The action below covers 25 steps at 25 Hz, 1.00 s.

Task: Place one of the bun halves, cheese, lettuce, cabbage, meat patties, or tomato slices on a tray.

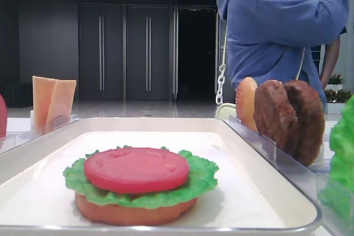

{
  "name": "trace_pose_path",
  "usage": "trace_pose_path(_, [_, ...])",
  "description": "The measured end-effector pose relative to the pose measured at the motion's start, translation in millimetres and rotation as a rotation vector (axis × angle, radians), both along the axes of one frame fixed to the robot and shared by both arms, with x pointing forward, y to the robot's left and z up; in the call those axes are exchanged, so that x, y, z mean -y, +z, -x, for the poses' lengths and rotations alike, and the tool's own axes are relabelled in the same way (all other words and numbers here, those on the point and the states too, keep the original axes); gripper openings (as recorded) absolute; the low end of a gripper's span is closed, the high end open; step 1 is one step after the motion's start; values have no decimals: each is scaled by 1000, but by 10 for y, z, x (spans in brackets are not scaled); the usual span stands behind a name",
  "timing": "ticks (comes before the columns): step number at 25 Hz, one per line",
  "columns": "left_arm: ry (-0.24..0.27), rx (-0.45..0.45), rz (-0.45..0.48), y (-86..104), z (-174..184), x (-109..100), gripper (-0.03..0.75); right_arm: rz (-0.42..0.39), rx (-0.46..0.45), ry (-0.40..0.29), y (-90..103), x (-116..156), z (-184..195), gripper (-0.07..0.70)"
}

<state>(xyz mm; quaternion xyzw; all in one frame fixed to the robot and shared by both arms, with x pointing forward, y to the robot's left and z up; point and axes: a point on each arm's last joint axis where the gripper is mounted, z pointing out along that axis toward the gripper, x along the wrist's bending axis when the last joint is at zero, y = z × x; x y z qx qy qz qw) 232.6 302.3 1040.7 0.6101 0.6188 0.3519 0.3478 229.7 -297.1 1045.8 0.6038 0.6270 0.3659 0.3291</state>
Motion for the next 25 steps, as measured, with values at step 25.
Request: trace_pose_path(25, [0,0,0,0,0,0,298,0,0,0,0,0,0,524])
